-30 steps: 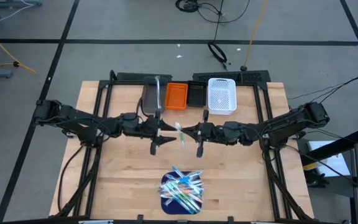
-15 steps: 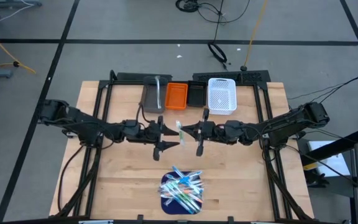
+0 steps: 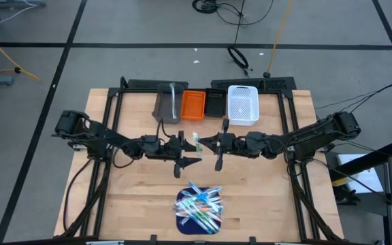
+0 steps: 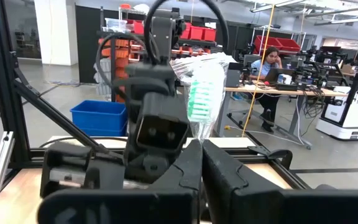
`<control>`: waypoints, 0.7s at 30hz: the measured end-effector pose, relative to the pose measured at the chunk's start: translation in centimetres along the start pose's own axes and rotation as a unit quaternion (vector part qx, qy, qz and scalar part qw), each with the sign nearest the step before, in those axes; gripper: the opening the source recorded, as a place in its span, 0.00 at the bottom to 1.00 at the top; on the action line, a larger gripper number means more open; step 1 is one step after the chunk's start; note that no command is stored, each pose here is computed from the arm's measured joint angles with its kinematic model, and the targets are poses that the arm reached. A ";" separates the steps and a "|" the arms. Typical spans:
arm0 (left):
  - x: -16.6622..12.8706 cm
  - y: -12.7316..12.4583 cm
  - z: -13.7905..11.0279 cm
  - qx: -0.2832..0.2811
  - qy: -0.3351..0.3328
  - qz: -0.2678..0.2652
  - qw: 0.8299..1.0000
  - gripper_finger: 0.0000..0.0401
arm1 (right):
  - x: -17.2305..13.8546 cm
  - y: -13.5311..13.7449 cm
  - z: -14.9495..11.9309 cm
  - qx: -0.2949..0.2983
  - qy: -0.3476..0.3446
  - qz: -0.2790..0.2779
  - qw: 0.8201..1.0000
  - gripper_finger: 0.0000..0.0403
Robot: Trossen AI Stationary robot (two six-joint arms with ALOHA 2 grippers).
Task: Pick & Place Toothbrushes
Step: Put the green toothbrush into the light black bin
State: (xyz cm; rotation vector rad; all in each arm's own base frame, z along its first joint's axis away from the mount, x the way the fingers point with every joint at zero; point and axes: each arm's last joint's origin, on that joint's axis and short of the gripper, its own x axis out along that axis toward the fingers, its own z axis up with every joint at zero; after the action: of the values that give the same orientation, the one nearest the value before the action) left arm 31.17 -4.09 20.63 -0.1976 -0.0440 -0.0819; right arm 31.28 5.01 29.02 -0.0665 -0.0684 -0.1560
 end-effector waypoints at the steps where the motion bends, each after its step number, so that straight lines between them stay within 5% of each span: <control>1: 0.1 0.1 -0.2 -0.002 -0.001 0.001 1.000 0.48 | 0.0 0.0 0.0 0.000 0.000 0.000 1.000 0.00; 8: 0.4 0.6 -0.7 -0.019 -0.005 0.008 1.000 0.43 | 0.0 0.0 0.0 0.000 0.001 0.000 1.000 0.00; 21: 0.4 0.6 -0.7 -0.012 -0.005 0.008 1.000 0.05 | 0.0 0.0 -0.1 -0.002 0.004 0.000 1.000 0.00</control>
State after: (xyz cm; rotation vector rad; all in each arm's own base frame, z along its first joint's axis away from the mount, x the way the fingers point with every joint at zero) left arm 31.61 -3.70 19.82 -0.2231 -0.0508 -0.0657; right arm 31.29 5.01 28.92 -0.0689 -0.0595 -0.1568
